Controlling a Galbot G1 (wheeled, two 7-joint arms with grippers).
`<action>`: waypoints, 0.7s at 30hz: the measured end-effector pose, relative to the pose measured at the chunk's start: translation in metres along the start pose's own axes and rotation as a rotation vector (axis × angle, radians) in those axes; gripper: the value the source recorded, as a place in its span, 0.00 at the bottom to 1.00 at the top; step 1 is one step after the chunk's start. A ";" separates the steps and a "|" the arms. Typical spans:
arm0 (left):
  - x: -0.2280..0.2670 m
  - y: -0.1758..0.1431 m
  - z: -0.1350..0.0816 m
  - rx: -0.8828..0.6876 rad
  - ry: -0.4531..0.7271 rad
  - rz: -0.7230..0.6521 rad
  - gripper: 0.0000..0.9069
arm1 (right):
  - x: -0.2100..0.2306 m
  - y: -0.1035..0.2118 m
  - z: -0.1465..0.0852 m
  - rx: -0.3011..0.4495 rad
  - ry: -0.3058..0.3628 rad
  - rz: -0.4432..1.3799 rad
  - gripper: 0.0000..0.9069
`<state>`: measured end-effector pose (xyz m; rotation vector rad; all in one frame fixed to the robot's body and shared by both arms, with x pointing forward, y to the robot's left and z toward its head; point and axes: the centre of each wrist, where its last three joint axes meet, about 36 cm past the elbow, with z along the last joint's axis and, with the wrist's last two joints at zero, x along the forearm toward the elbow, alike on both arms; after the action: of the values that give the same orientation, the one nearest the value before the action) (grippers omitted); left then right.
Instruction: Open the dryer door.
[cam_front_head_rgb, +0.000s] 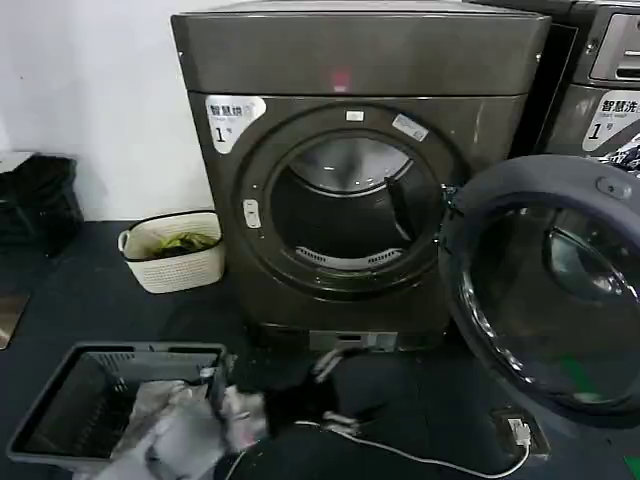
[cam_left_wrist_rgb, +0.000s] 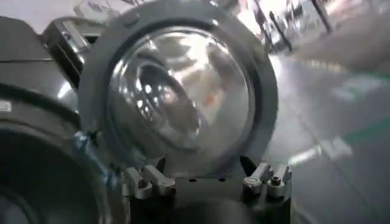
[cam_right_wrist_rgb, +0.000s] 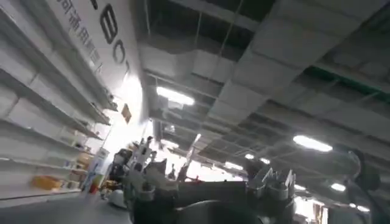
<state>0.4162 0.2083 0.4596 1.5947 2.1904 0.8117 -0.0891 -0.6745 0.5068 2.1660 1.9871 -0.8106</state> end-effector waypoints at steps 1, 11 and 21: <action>0.010 0.001 0.001 -0.023 0.022 0.002 1.00 | -0.001 0.002 0.000 -0.003 -0.001 -0.003 1.00; 0.093 0.033 0.018 -0.352 0.229 0.054 1.00 | -0.001 0.024 0.011 -0.024 0.003 -0.048 1.00; 0.170 0.090 0.034 -0.733 0.478 0.329 1.00 | 0.006 0.034 0.020 -0.024 0.014 -0.078 1.00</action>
<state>0.4476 0.3965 0.5009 1.4602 1.5548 1.9826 -0.0634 -0.6820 0.4779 2.0995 2.0886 -0.7792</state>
